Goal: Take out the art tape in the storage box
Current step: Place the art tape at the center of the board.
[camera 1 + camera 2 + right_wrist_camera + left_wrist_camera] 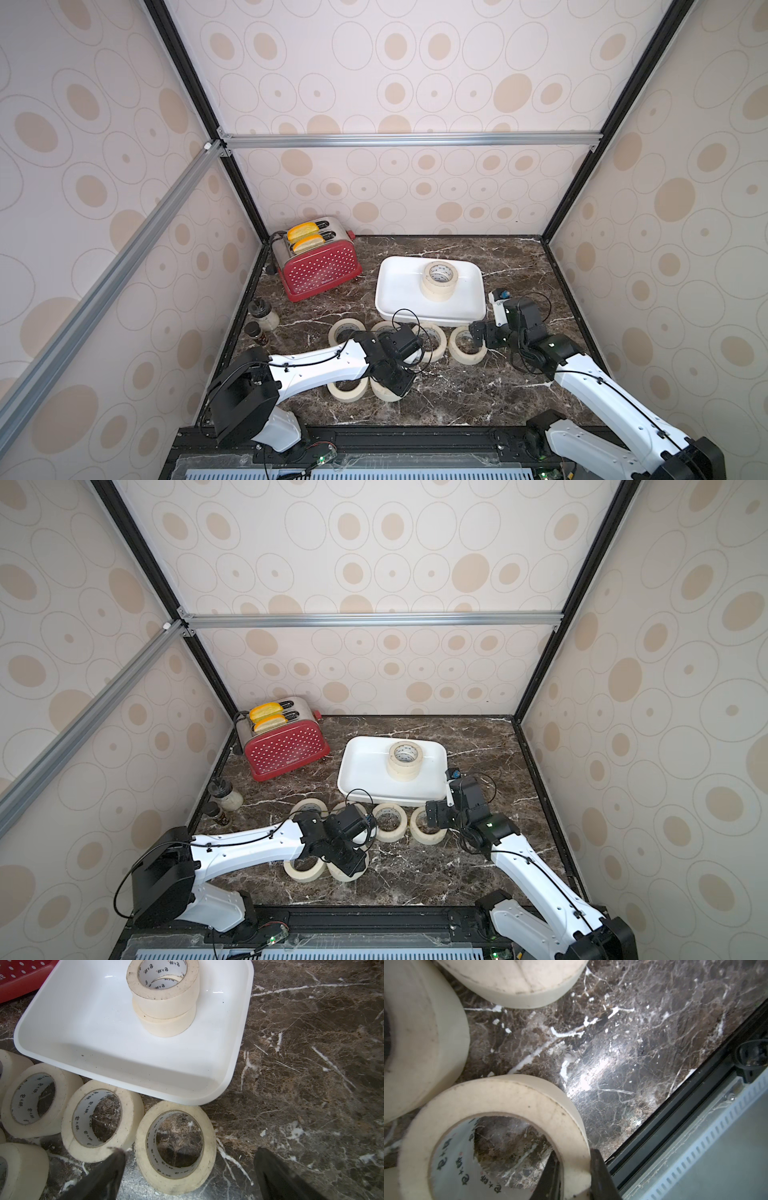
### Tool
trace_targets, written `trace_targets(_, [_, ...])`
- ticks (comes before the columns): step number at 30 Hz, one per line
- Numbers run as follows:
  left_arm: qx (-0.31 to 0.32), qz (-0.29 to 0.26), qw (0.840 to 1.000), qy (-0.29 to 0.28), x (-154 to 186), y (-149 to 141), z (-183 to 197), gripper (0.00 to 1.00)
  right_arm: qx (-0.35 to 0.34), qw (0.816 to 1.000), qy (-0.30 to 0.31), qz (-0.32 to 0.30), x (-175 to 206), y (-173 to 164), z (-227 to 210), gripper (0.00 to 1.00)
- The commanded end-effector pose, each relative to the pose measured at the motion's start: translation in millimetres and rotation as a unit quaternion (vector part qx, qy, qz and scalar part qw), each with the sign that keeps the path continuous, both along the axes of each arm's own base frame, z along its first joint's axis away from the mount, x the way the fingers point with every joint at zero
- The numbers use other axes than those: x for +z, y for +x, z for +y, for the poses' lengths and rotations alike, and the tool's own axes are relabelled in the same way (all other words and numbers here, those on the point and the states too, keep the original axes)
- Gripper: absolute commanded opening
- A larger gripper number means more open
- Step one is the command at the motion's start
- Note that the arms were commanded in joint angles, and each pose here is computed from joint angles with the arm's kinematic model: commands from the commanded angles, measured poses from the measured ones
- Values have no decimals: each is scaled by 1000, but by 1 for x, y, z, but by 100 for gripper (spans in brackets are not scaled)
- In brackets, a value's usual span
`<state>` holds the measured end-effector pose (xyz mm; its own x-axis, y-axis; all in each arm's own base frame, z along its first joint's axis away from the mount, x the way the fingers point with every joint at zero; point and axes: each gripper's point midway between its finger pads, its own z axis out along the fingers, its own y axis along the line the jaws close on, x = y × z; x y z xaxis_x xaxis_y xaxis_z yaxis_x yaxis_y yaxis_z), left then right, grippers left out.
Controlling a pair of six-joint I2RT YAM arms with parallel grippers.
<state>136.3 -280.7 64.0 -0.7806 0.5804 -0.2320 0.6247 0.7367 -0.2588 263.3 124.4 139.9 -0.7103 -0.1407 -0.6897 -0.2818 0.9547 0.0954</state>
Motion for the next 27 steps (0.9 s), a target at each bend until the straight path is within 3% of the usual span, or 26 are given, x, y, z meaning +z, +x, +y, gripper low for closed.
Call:
trace_targets(1, [-9,-25,1000,8,-1,9,-4,14,-6,1000,-1,-3,3,0,-3,100])
trace_targets(5, [-6,-31,999,23,-5,12,0,17,-9,1000,-4,-4,4,-2,-6,100])
trace_targets(11, [-6,-39,999,30,-7,15,1,32,-8,1000,-9,-5,3,-4,-8,100])
trace_targets(19, [0,-58,998,39,-4,21,5,43,-8,1000,-9,-5,4,-4,-8,100])
trace_targets(27, [13,-101,995,16,18,32,5,47,-2,1000,-6,-4,5,-4,-6,100])
